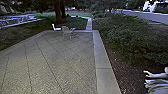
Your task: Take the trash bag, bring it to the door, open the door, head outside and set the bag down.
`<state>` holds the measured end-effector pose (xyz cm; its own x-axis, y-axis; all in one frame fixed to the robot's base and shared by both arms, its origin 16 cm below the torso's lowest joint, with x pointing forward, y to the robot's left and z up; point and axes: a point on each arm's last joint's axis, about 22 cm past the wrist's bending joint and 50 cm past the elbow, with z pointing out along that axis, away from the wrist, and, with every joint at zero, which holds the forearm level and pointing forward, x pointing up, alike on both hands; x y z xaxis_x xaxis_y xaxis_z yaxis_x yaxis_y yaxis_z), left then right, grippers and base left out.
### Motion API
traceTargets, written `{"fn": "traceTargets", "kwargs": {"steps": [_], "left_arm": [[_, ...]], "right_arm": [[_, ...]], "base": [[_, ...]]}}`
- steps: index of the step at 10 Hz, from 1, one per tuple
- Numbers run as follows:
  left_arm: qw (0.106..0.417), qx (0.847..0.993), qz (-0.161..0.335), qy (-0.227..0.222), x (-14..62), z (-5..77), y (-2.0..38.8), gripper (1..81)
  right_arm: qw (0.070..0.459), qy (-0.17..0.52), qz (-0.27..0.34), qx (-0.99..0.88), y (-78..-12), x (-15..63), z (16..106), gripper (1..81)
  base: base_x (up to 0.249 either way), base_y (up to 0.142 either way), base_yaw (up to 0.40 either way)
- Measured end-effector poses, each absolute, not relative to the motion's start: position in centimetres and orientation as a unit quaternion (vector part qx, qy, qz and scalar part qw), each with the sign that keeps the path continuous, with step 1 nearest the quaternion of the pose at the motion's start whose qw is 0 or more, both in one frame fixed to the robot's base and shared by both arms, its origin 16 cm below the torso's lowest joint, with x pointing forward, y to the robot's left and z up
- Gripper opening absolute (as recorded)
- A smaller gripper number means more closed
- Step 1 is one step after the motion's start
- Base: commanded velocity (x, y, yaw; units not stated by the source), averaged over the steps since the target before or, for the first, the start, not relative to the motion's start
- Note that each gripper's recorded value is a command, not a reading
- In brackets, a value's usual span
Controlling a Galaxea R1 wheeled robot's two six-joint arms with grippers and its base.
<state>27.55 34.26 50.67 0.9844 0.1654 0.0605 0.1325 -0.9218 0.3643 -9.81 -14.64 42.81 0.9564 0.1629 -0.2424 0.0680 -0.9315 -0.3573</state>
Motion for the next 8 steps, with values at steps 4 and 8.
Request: {"fn": "traceTargets", "kwargs": {"steps": [4, 8], "left_arm": [[0.205, 0.974, 0.064, 0.073, 36.0, 56.4, 36.2, 1.0], [0.2, 0.972, 0.072, 0.097, 39.9, 61.1, 41.7, 1.0]], "right_arm": [[0.176, -0.058, 0.133, -0.974, -14.6, -9.9, 42.8, 81.1], [0.176, -0.058, 0.134, -0.973, -14.6, -9.9, 42.8, 81.1]], "base": [[0.0, 0.0, 0.0], [0.0, 0.0, 0.0]]}}
